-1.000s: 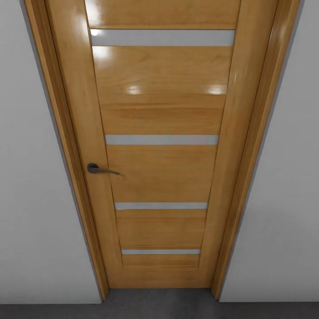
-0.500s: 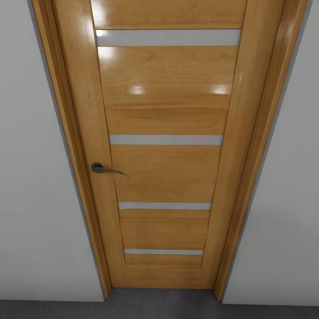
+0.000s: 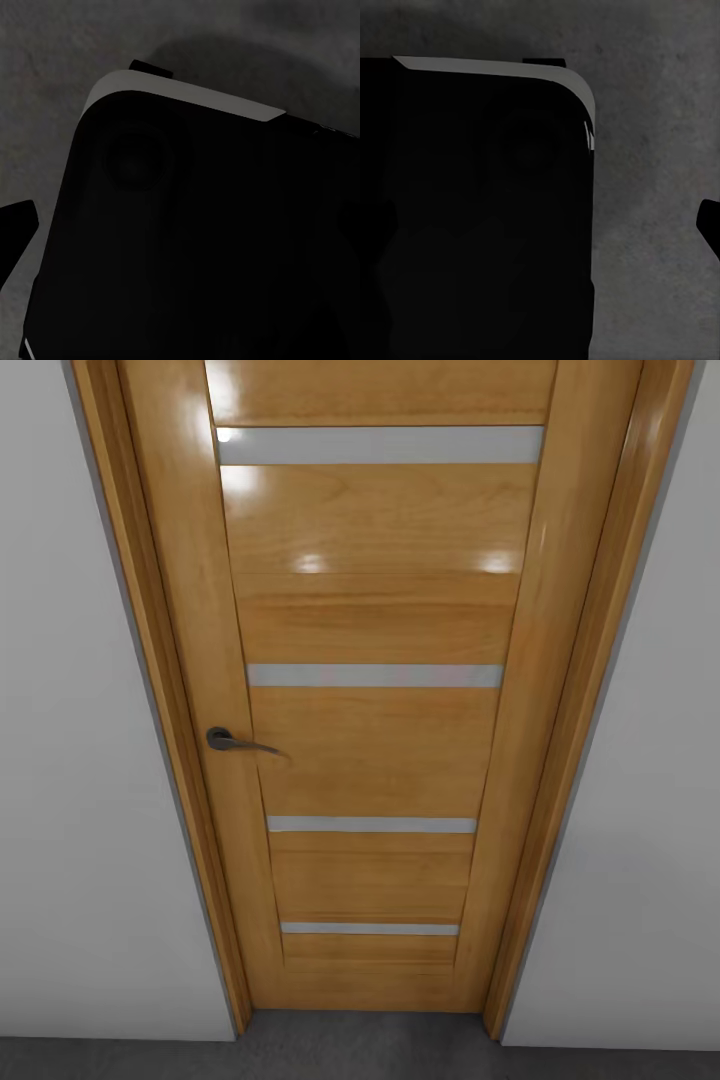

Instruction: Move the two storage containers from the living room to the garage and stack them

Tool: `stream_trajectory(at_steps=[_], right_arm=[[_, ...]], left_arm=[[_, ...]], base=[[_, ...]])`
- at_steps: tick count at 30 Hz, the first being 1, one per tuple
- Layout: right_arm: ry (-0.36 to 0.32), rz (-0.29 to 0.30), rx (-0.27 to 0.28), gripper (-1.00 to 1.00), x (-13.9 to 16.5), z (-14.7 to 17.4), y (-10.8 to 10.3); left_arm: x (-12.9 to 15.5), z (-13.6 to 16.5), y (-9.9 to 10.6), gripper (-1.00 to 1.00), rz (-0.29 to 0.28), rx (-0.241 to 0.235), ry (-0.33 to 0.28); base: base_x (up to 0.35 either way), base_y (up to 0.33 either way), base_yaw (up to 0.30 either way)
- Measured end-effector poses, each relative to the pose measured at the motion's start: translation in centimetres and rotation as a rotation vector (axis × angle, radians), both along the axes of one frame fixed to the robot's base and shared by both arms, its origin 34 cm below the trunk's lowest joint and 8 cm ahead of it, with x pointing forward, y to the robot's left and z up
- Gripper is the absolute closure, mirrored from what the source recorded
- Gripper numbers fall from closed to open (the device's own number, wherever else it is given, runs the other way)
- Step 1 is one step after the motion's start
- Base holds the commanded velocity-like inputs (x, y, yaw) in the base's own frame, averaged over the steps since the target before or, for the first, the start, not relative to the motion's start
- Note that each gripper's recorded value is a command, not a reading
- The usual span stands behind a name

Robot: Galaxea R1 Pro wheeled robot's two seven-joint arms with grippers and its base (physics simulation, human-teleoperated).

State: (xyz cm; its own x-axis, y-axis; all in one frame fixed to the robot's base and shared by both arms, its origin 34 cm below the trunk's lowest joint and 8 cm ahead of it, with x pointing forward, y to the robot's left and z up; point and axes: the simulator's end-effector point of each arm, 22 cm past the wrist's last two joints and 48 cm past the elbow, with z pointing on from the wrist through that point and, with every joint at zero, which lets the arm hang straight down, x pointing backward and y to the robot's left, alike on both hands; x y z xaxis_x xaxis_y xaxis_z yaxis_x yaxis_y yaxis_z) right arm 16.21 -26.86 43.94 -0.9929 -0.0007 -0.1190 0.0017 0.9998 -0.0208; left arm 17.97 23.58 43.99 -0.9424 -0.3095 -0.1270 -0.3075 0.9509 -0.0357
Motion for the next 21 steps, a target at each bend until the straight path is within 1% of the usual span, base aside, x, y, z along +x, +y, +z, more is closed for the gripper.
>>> stream_trajectory(at_steps=[5, 7, 8, 9, 10, 11, 12, 13, 16, 21], right_arm=[[0.0, 0.003, 0.0, -1.0, 0.0, 0.0, -0.2], [-0.012, 0.006, -0.001, -1.0, 0.6, 0.0, -0.3], [-0.062, 0.021, 0.003, -1.0, 3.9, 0.3, 0.0], [-0.174, 0.044, -0.005, -1.0, 11.0, 1.7, -0.1], [-0.225, 0.051, -0.011, -1.0, 14.3, 2.8, -0.2], [-0.253, 0.055, -0.015, -1.0, 16.4, 3.6, -0.2], [-0.269, 0.056, -0.017, -1.0, 17.6, 4.1, -0.3], [-0.294, 0.058, -0.021, -1.0, 19.5, 5.1, -0.3], [-0.341, 0.06, -0.028, -1.0, 23.0, 7.2, -0.4], [-0.414, 0.05, -0.046, -1.0, 30.6, 13.6, -0.8]], left_arm=[[0.0, 0.0, 0.0, -1.0, 0.001, 0.0, 0.0], [0.0, 0.0, 0.0, -1.0, 0.002, 0.0, 0.0], [0.0, 0.0, 0.0, -1.0, 0.003, -0.001, 0.0], [0.0, 0.0, -0.1, -1.0, 0.001, -0.002, 0.0], [0.0, 0.0, -0.1, -1.0, 0.0, -0.002, 0.0], [0.0, 0.0, -0.1, -1.0, -0.001, -0.002, 0.0], [0.0, 0.0, -0.1, -1.0, -0.001, -0.002, 0.0], [0.0, 0.0, -0.2, -1.0, -0.003, -0.003, -0.001], [0.0, 0.0, -0.2, -1.0, -0.003, -0.002, 0.0], [0.0, 0.0, -0.1, -1.0, -0.001, -0.001, 0.0]], base=[[0.0, 0.0, 0.0], [0.0, 0.0, 0.0], [0.0, 0.0, 0.0], [0.0, 0.0, 0.0], [0.0, 0.0, 0.0], [0.0, 0.0, 0.0], [0.0, 0.0, 0.0], [0.0, 0.0, 0.0], [0.0, 0.0, 0.0], [0.0, 0.0, 0.0]])
